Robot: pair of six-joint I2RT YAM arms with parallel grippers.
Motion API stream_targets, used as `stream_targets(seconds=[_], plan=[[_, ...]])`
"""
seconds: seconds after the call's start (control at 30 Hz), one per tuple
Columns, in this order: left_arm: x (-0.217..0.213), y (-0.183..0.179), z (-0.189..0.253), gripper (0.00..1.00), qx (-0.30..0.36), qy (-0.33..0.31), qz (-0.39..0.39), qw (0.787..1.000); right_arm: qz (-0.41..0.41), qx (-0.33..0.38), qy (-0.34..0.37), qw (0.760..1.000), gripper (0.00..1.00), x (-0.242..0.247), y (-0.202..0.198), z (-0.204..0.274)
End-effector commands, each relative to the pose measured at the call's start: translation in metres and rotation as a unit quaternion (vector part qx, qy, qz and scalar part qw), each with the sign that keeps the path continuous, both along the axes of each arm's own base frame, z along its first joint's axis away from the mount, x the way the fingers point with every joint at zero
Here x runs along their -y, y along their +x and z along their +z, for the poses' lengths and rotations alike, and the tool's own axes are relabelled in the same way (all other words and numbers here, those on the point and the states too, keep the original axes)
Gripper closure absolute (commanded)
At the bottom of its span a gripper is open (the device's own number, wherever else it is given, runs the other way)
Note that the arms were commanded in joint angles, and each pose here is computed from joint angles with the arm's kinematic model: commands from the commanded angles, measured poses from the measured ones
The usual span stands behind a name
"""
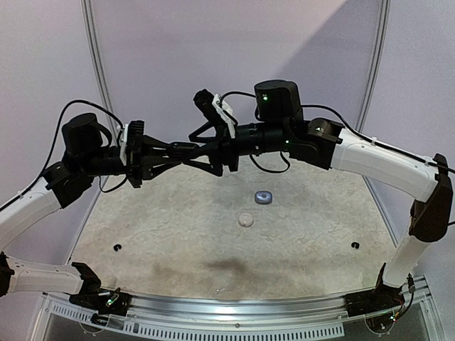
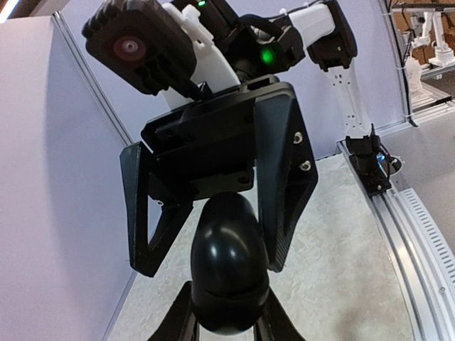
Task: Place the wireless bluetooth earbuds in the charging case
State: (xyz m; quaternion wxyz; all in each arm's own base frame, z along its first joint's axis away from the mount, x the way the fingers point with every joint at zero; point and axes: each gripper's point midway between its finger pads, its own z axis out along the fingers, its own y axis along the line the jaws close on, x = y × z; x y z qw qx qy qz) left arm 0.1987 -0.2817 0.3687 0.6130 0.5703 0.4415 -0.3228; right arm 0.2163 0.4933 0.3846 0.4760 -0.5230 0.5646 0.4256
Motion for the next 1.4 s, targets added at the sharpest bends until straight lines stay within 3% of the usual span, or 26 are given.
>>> stream_targets(seconds=[0.0,0.6,0.7,0.9,1.2,1.3,1.37], plan=[[0.003,-0.016,-0.019,1.0,-0.006,0.037,-0.032,0.999,-0.048,0.008,0.04,0.998,0.27,0.005,0.025,0.031],[0.003,-0.016,-0.026,1.0,-0.04,0.041,-0.029,0.998,-0.04,-0.014,0.03,0.999,0.27,0.006,0.024,0.024],[0.004,-0.015,-0.022,1.0,-0.074,0.024,-0.027,0.997,-0.036,-0.018,0.022,0.999,0.27,0.006,0.023,0.02],[0.007,-0.008,-0.012,1.0,-0.209,-0.047,-0.032,0.976,-0.018,-0.033,0.012,0.999,0.25,0.003,0.018,0.017],[0.004,-0.001,-0.013,1.0,-0.242,-0.067,-0.018,0.968,-0.002,-0.08,0.03,0.996,0.22,-0.001,0.02,0.03],[0.002,0.005,-0.014,1.0,-0.247,-0.075,-0.001,0.966,-0.033,-0.108,0.041,0.993,0.22,0.01,0.036,0.041],[-0.001,0.009,-0.015,1.0,-0.249,-0.081,0.013,0.965,-0.119,-0.14,0.037,0.982,0.24,0.037,0.073,0.042]])
